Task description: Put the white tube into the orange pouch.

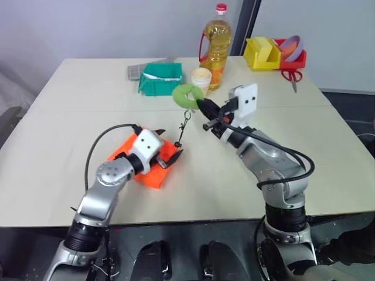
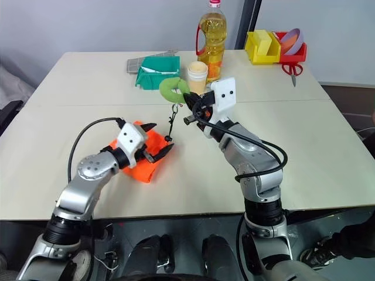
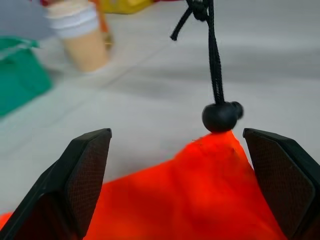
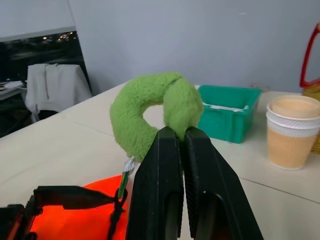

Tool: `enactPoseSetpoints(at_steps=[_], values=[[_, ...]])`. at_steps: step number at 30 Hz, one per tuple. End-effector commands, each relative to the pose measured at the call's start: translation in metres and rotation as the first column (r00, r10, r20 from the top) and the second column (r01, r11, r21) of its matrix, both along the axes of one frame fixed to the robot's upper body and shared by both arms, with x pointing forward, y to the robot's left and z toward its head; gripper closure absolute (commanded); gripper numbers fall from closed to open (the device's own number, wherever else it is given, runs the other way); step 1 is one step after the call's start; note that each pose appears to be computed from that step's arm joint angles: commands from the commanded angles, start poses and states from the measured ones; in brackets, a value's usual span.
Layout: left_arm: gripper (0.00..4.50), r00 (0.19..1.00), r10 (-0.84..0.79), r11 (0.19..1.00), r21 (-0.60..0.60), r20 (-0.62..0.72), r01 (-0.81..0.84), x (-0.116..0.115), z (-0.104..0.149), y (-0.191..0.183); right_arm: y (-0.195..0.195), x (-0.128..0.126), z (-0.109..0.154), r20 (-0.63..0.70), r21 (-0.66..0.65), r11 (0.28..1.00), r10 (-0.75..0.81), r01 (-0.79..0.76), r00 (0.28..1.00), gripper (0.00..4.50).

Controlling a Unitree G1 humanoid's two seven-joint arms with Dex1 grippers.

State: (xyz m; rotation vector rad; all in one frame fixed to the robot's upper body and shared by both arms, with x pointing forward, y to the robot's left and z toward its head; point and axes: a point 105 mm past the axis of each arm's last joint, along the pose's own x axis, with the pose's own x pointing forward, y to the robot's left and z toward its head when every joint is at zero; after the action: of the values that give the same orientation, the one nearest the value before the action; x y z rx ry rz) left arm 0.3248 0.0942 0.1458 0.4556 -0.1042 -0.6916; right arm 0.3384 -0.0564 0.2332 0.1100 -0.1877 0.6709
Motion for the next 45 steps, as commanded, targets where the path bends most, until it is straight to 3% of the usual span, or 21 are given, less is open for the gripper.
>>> enactPoseSetpoints(at_steps=[1,6,11,16,21,26,37,40,45], values=[[0.0,0.991,0.077,0.995,0.057,0.107,-0.084,-0.005,0.006,-0.01,0.007,-0.004,0.012,0.043,0.02,0.999,0.049,-0.049,0.998,4.5],[0.0,0.97,0.218,0.976,-0.007,0.105,-0.219,-0.004,0.002,-0.015,0.012,-0.005,0.012,0.034,0.01,0.996,0.086,-0.086,0.996,4.5],[0.0,0.969,0.235,0.972,-0.023,0.079,-0.233,-0.004,-0.002,-0.019,0.016,-0.006,0.011,0.025,0.0,0.994,0.107,-0.107,0.994,4.5],[0.0,0.976,0.21,0.977,-0.046,0.054,-0.207,-0.006,-0.005,-0.027,0.017,-0.005,0.011,0.023,-0.005,0.994,0.11,-0.109,0.994,4.5],[0.0,0.984,0.174,0.971,-0.165,-0.022,-0.175,-0.008,-0.002,-0.034,0.015,-0.005,0.01,0.023,-0.01,0.995,0.097,-0.097,0.995,4.5],[0.0,0.988,0.144,0.966,-0.209,-0.063,-0.154,-0.009,-0.003,-0.037,0.014,-0.005,0.01,0.022,-0.012,0.996,0.094,-0.094,0.995,4.5],[0.0,0.987,0.139,0.96,-0.232,-0.086,-0.156,-0.009,-0.002,-0.037,0.014,-0.005,0.007,0.019,-0.026,0.996,0.088,-0.088,0.996,4.5],[0.81,0.987,0.139,0.956,-0.249,-0.078,-0.154,-0.009,0.001,-0.036,0.014,-0.005,0.007,0.019,-0.028,0.996,0.088,-0.088,0.996,4.5],[3.39,0.988,0.137,0.956,-0.252,-0.065,-0.15,-0.008,0.003,-0.036,0.015,-0.004,0.006,0.018,-0.032,0.996,0.089,-0.088,0.996,4.5]])
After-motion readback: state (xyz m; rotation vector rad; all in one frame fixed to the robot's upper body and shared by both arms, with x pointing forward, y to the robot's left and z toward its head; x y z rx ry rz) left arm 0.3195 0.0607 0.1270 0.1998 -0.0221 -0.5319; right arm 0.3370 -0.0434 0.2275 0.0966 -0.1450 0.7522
